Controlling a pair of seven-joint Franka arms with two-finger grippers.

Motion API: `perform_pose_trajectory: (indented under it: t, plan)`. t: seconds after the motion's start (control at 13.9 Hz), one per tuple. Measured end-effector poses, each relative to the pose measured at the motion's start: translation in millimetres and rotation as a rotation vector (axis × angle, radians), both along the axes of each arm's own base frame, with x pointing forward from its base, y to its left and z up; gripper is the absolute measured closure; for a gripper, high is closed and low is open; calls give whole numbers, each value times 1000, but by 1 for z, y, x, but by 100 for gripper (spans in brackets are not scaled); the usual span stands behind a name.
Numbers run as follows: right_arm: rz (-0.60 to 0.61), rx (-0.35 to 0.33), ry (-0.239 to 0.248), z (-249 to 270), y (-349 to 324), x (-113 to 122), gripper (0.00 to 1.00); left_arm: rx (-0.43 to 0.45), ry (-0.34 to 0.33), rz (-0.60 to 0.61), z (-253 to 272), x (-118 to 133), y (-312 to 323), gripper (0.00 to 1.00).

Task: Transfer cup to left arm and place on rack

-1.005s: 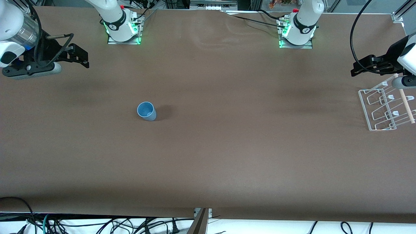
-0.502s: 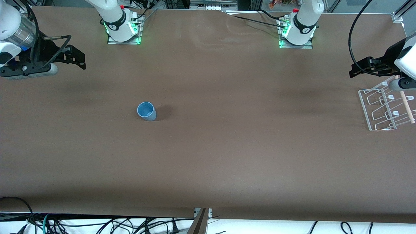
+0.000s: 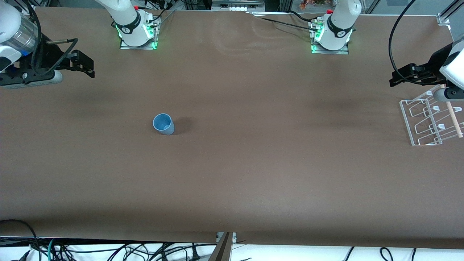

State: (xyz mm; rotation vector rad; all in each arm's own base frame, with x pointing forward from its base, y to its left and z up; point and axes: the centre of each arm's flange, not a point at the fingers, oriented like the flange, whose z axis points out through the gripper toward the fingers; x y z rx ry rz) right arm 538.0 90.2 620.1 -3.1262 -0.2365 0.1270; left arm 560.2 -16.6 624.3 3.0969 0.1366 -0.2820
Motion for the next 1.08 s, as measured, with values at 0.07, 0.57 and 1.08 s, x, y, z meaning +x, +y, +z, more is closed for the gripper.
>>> perform_pose_trajectory:
  t: [0.07, 0.57, 1.08]
  plan:
    - [4, -1, 3, -2, 2, 1, 0, 0, 0, 0, 0, 0, 0, 0]
    - [12, -9, 49, -25, 8, 5, 0, 0, 0, -4, 0, 0, -2, 0]
    - [9, 13, 94, -131, 18, 20, 1, 0, 0, -4, 0, 0, -2, 0]
